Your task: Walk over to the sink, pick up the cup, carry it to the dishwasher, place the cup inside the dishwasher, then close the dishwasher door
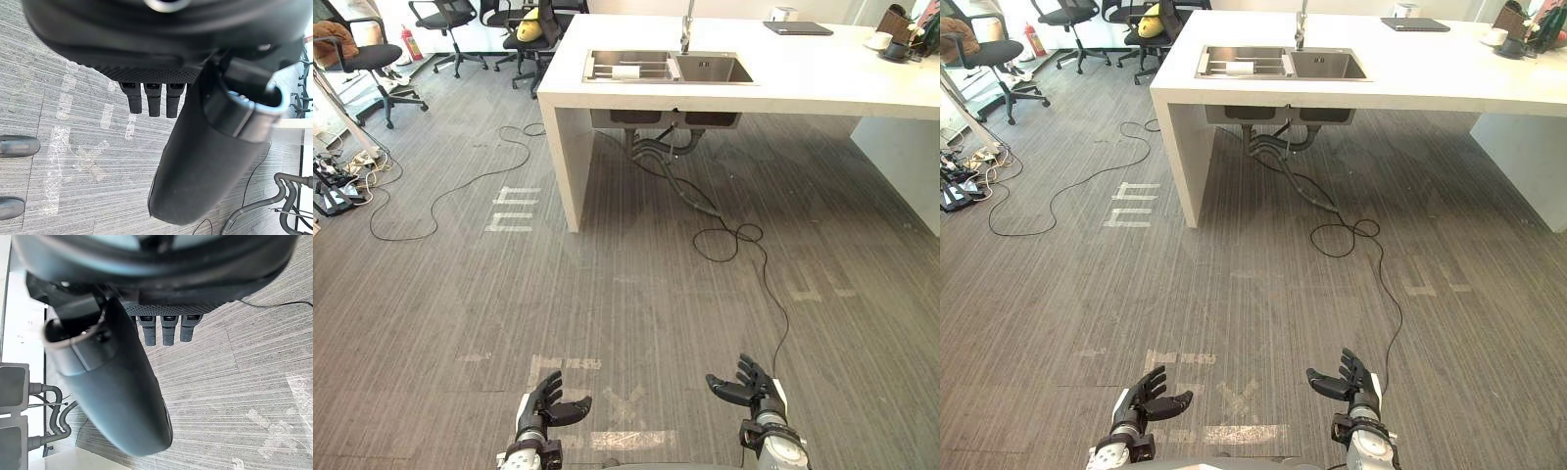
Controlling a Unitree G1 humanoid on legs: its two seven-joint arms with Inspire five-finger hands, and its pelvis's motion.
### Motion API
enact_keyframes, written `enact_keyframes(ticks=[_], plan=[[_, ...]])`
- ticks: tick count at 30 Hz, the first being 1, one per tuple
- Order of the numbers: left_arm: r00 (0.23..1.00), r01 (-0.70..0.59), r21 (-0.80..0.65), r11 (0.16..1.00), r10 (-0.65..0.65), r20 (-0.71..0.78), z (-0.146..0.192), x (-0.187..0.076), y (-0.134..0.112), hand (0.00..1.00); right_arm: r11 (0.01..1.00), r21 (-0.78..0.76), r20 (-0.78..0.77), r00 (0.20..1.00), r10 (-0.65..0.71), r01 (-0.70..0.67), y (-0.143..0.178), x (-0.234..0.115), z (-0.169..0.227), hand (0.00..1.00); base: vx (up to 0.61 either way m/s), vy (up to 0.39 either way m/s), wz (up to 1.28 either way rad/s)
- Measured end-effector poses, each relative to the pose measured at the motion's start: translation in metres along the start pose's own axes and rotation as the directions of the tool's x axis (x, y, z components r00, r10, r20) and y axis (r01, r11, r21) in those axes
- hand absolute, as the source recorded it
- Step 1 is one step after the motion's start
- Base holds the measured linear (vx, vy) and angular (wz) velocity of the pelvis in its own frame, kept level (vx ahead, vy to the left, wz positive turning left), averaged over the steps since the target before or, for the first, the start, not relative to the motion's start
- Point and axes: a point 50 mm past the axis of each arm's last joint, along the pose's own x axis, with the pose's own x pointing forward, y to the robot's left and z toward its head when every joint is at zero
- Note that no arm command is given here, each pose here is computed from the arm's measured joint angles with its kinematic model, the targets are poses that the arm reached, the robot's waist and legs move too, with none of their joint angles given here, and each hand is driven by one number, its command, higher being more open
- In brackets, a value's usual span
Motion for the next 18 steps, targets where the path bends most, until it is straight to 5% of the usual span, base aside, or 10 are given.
enact_keyframes(ticks=[18], plan=[[1.0, 0.003, 0.003, 1.0, -0.003, -0.024, -0.006, -0.001, -0.001, 0.9, 1.0, -0.007, -0.084, 0.996, 0.023, -0.024, 0.005, -0.003, -0.02, 0.9, 0.0, 0.0, 0.0]])
